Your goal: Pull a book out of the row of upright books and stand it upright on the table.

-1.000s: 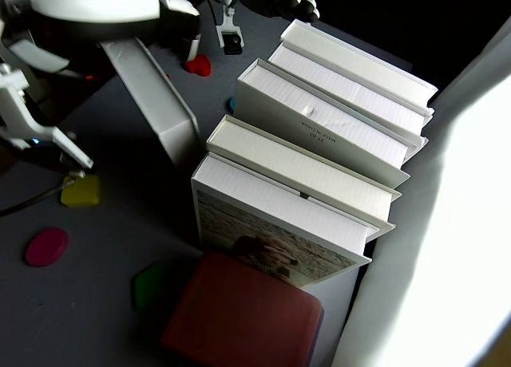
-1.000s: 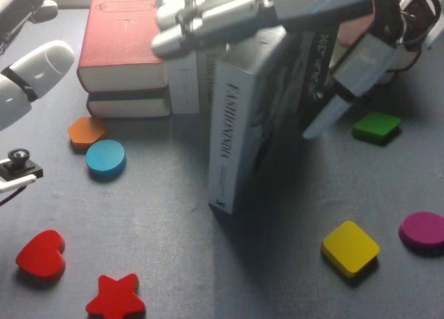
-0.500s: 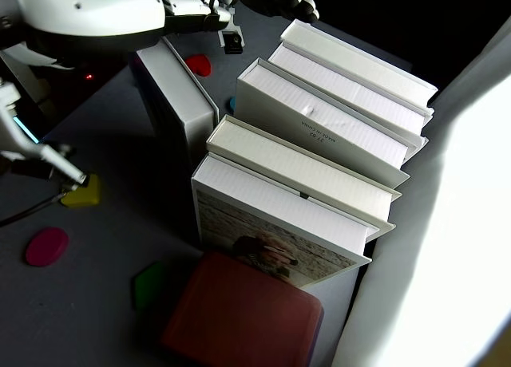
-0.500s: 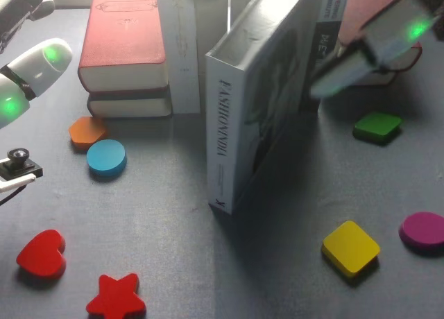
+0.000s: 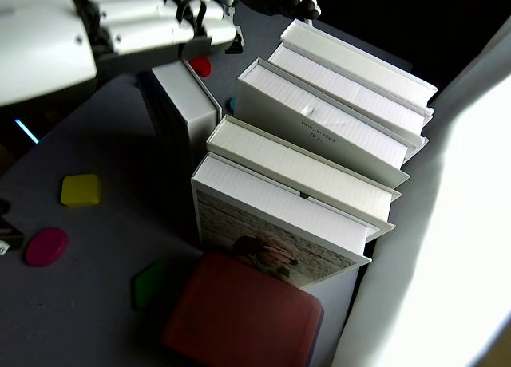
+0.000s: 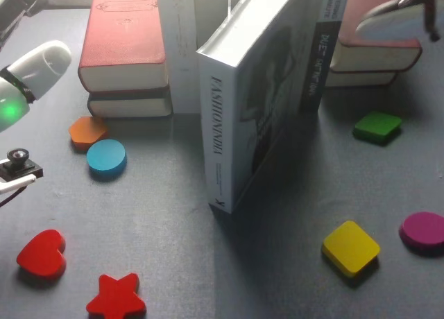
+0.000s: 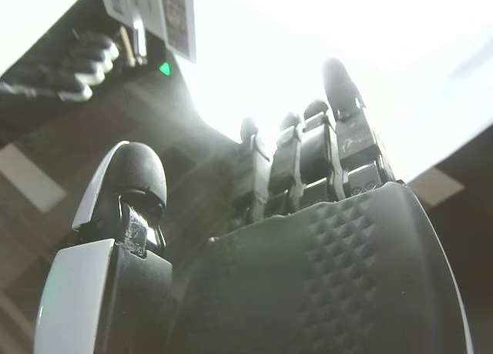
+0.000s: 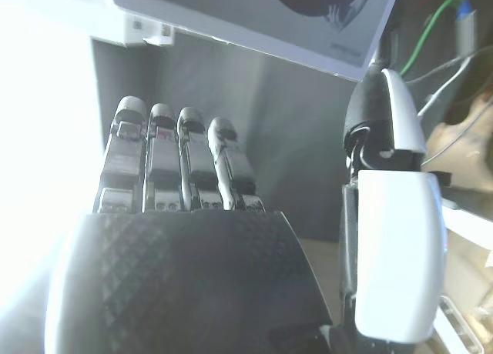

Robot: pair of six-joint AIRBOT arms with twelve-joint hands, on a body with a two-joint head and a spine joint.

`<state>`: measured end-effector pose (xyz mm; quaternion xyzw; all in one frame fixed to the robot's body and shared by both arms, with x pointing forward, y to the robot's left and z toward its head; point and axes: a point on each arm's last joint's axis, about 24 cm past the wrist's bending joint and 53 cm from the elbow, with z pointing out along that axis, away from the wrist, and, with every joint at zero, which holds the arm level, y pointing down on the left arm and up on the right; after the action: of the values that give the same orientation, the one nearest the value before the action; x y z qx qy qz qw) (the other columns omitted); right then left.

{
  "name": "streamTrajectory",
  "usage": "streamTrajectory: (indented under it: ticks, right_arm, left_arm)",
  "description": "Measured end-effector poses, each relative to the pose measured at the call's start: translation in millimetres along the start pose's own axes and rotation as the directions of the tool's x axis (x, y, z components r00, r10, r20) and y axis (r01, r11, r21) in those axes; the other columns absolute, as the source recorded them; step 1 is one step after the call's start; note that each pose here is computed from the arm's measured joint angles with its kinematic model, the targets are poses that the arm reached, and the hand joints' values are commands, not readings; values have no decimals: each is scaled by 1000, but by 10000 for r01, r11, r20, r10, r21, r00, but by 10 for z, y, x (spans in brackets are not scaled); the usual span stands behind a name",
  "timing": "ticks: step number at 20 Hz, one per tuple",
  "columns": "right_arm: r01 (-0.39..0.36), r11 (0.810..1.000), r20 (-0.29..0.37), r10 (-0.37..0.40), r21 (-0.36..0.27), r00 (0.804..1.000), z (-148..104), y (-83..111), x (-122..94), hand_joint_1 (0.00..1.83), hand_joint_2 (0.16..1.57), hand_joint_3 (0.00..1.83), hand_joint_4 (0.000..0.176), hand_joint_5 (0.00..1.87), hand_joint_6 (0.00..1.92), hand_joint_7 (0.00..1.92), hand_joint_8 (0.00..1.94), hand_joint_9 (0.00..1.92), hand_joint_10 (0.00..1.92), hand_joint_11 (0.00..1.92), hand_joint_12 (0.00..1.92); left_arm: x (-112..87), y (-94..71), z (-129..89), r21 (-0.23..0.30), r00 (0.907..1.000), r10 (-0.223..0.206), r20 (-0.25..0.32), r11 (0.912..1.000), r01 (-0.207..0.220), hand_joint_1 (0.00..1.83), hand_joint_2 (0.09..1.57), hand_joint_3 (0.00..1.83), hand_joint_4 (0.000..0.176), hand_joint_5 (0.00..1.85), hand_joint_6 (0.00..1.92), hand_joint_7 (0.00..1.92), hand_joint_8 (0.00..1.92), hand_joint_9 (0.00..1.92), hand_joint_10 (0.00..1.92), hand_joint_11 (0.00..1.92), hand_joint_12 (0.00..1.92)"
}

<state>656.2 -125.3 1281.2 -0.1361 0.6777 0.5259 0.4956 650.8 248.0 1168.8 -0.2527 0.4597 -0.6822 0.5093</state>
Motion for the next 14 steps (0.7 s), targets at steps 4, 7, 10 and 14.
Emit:
streamTrajectory:
  ticks: [4, 7, 10, 14]
  right_arm:
    - [-869, 9939, 1262, 779, 675, 9889, -242, -299, -115, 699, 1038, 0, 22, 0, 0, 0, 0, 0, 0, 0, 0]
    - [-1275, 9898, 1870, 1136, 642, 9758, -379, -352, -81, 462, 1139, 39, 0, 0, 0, 0, 0, 0, 0, 0, 0]
    - [-1818, 9821, 2624, 1629, 492, 9511, -564, -420, -14, 219, 1321, 47, 0, 0, 0, 0, 0, 0, 0, 0, 0]
    - [-2318, 9725, 3902, 2054, 213, 8975, -871, -465, -5, 126, 1372, 11, 0, 0, 0, 0, 0, 0, 0, 0, 0]
  left_arm:
    - [-12, -26, -16, 112, 10000, -6, 52, 9999, 6, 359, 1409, 4, 24, 98, 0, 1, 0, 0, 0, 0, 168]
    - [-7, -13, -31, 52, 9999, -54, 96, 10000, 53, 317, 1382, 0, 48, 41, 3, 0, 0, 0, 0, 0, 6]
    - [-18, -26, -31, 103, 9999, -50, 135, 9999, 49, 370, 1374, 0, 50, 38, 3, 0, 0, 0, 0, 33, 23]
    - [-17, -38, -31, 154, 9999, -50, 131, 9999, 48, 385, 1399, 1, 49, 21, 0, 0, 0, 0, 0, 0, 283]
